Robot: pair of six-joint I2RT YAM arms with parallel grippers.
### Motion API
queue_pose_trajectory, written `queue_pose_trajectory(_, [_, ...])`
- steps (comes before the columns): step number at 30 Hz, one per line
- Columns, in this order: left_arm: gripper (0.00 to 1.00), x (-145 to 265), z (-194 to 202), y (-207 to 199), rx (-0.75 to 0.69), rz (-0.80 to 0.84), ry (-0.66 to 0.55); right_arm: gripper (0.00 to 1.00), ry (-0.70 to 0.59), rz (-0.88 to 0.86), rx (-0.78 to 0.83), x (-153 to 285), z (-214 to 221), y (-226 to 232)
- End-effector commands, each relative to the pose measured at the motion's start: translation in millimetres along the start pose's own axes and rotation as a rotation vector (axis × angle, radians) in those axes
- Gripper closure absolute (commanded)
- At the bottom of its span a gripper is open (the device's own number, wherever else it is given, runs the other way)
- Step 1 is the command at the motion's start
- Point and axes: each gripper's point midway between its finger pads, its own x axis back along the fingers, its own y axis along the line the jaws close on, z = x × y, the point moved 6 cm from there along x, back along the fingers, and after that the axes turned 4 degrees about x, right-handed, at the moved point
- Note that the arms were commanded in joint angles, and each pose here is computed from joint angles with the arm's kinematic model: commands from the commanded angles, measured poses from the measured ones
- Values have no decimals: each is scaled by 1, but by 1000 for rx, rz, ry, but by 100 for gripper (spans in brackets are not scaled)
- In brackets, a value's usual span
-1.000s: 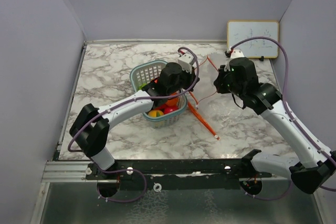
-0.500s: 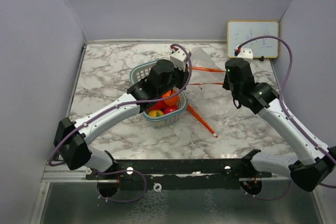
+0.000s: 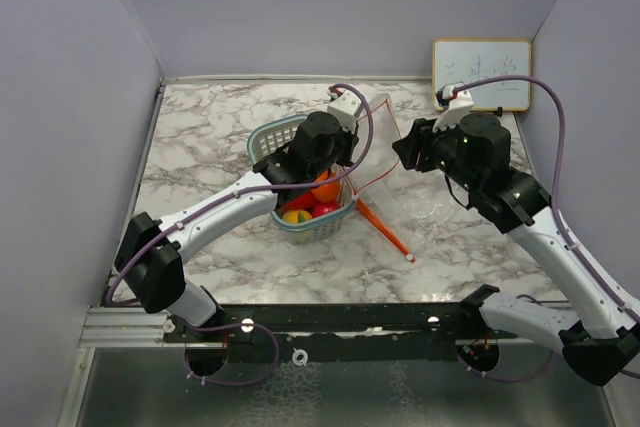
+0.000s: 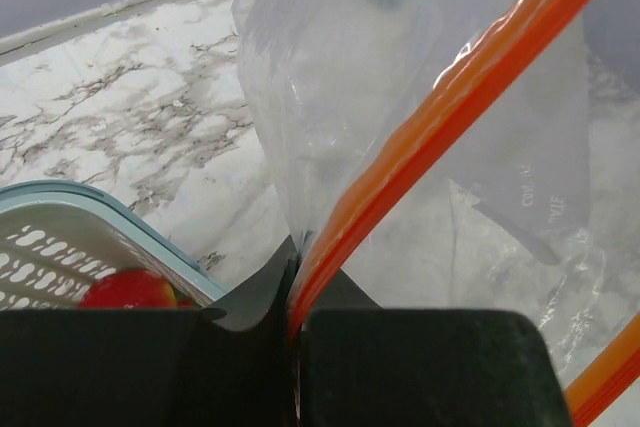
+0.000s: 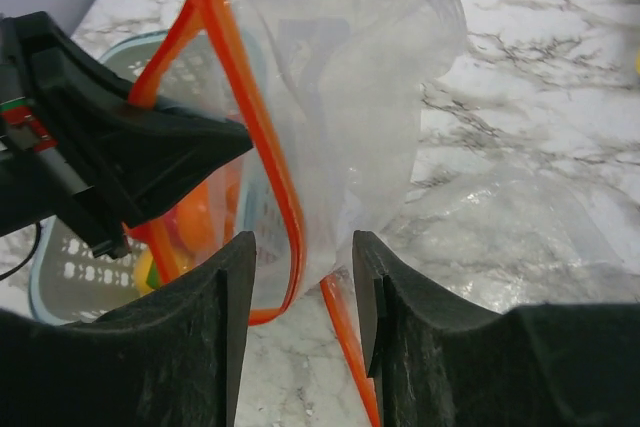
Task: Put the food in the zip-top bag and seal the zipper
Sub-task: Open the zipper of the food storage bag.
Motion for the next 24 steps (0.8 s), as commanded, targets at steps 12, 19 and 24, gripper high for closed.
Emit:
queue_pose_trajectory(12, [100, 14, -30, -11, 64, 74, -112, 64, 11, -112, -62, -39, 1, 20])
queue_pose_trajectory(19, [83, 28, -32, -12, 57, 102, -132, 99, 31, 94, -83, -46, 9, -3])
queue_pose_trajectory(24, [75, 33, -35, -13, 53, 121, -151, 99, 23, 58, -79, -43, 9, 0])
